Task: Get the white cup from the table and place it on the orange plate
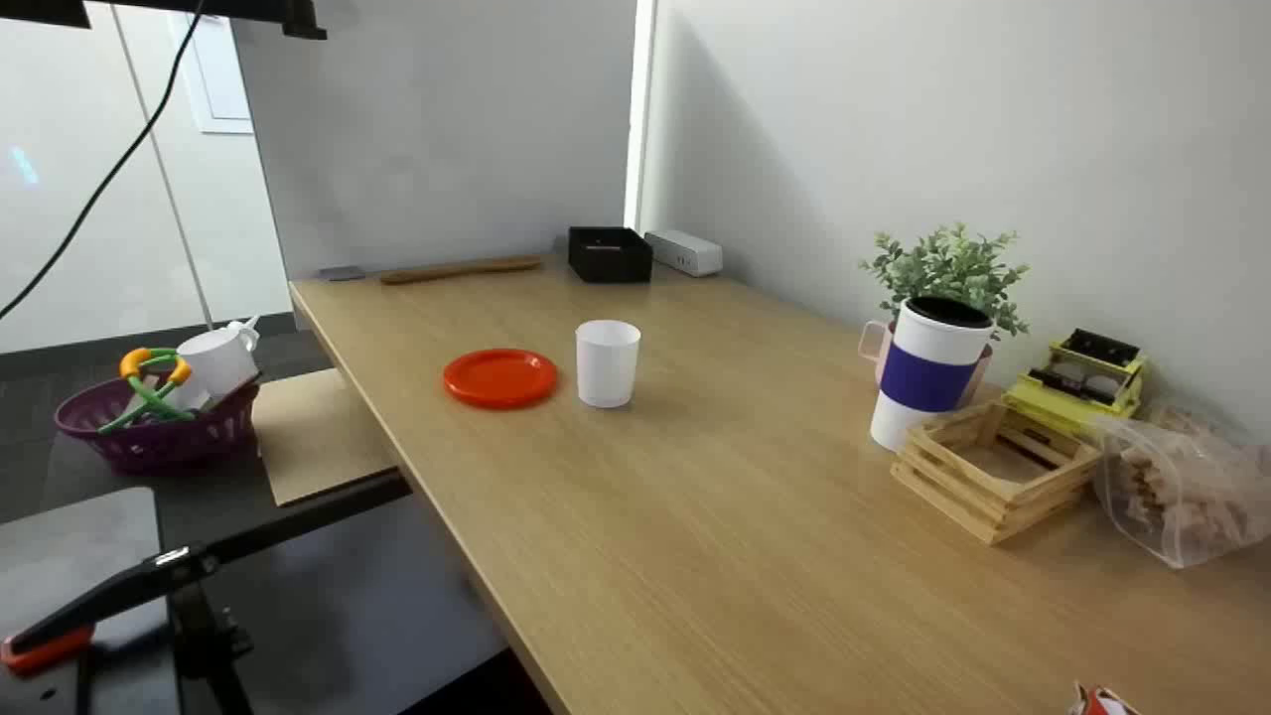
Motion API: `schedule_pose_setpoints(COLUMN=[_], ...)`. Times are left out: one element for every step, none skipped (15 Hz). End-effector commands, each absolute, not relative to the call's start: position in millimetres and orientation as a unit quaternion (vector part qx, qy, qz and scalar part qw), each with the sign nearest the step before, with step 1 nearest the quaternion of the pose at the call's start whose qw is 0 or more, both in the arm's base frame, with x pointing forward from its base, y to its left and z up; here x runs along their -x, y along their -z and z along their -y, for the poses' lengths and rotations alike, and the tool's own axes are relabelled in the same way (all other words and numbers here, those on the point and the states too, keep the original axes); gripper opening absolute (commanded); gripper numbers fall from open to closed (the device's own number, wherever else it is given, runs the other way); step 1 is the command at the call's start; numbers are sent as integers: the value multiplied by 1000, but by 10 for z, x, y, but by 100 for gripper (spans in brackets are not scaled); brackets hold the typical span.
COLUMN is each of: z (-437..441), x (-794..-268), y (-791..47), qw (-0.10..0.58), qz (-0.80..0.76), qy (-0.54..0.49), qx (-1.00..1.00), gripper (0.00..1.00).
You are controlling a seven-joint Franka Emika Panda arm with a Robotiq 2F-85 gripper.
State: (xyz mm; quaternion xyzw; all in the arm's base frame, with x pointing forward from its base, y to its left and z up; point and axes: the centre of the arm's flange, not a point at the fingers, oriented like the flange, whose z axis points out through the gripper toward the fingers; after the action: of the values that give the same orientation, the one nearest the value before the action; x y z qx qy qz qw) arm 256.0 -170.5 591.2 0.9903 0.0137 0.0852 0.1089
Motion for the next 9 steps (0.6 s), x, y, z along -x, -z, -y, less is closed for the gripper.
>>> schedule_pose_setpoints(z=[1705, 1705, 1705, 1705, 1705, 1721, 1723, 1716, 1700], x=[-2560, -2560, -2560, -2560, -2560, -2536, -2558, -2602, -2632], y=[-5912, -5912, -5912, -5912, -5912, -5896, -5899, -5903, -5913], qw=[109, 109, 109, 109, 109, 110, 107, 108, 109], qz=[-14, -14, -14, -14, -14, -15, -16, -18, -23], qy=[-85, -85, -85, -85, -85, -87, -89, -91, -92], qx=[-990, -990, -990, -990, -990, -990, -990, -990, -990], gripper=[100, 100, 100, 100, 100, 100, 100, 100, 100])
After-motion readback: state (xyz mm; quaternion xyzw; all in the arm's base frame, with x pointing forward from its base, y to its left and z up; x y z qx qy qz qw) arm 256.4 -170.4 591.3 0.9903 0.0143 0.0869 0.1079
